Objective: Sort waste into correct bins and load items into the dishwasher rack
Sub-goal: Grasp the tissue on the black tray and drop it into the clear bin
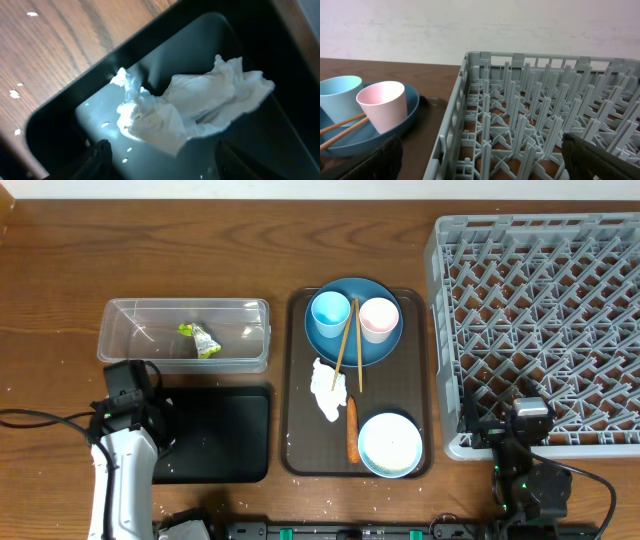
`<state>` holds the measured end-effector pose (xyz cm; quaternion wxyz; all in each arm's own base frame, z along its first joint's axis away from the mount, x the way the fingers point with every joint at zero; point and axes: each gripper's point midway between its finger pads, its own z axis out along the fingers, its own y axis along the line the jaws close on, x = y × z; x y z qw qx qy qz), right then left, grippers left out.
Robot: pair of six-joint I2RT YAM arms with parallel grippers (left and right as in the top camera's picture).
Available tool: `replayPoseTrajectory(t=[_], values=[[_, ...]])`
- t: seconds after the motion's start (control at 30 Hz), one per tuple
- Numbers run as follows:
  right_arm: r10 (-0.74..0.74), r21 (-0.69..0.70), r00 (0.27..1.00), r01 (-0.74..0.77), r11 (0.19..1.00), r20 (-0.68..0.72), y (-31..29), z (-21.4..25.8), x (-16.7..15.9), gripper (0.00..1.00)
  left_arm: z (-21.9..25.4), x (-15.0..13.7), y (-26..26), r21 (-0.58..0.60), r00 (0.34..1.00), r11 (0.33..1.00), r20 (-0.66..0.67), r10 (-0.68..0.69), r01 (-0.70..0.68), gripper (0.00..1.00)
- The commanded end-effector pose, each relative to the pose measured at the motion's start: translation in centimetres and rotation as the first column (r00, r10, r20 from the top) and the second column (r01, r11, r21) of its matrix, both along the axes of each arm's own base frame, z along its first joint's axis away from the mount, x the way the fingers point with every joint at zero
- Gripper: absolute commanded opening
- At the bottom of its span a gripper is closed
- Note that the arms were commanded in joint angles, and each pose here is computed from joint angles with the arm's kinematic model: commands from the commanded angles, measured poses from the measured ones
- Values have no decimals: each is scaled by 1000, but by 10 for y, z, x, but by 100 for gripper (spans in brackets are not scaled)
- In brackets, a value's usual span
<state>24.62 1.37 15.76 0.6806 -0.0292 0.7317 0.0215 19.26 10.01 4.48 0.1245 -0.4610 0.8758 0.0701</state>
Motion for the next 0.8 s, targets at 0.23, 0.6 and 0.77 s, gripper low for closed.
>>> replayPoseTrajectory(t=[0.23, 0.6, 0.77], values=[[-2, -4, 1000, 2, 1000, -5, -1, -2, 0, 99, -27, -1, -8, -60, 999, 998, -27, -36, 34, 64], [-2, -4, 1000, 2, 1000, -5, -1, -2, 0, 99, -25, -1, -10, -74, 999, 997, -28, -39, 36, 8], [-2, -4, 1000, 2, 1000, -5, -1, -2, 0, 99, -4, 4, -18, -109, 999, 993, 16, -49, 50, 6]])
